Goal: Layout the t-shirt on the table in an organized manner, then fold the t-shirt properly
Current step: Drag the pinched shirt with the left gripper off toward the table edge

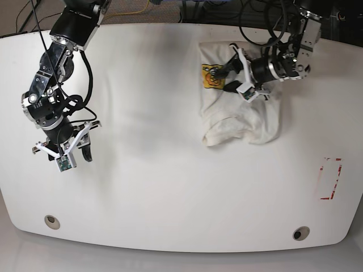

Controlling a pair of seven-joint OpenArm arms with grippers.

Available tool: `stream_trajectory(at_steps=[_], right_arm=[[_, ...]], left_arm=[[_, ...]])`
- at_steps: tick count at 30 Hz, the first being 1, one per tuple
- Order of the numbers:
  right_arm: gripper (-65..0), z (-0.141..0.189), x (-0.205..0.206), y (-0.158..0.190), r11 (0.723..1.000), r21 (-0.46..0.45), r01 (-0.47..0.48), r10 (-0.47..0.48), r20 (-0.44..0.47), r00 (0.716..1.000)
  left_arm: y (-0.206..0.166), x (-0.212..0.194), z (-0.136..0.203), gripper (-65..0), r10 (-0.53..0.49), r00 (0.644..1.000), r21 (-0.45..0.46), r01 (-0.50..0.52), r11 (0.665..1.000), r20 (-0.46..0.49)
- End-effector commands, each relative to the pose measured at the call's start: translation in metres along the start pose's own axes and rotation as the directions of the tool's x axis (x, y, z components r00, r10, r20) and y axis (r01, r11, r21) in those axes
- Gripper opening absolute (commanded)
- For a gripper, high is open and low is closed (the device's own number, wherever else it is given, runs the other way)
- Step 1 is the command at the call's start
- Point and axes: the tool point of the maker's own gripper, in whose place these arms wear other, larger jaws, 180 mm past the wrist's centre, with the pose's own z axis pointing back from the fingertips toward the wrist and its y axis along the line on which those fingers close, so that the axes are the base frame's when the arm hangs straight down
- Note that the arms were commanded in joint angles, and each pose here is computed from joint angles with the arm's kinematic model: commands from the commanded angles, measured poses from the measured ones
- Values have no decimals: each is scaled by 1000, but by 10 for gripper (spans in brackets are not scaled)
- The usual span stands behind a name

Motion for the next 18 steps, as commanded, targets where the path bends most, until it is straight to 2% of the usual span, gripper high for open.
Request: stream_trajectory(at_steps=[1,7,12,18], right_arm=[[-403,4,13,-8,1000,-24,-10,11,44,999],[-403,5,4,-4,1000,-16,-8,8,25,1000],[-403,8,4,-2,1000,-17,-14,15,27,1000],[-403,13,1,1,1000,-17,-24,25,24,999]], left_arm=[[23,-35,21,-393,-34,987,64,44,997,-155],[48,-51,52,-393,-29,978,127,56,990,-206],[81,-66,81,-393,20,970,221,35,975,-243],[110,-93,110,-393,70,945,282,24,959,-319]])
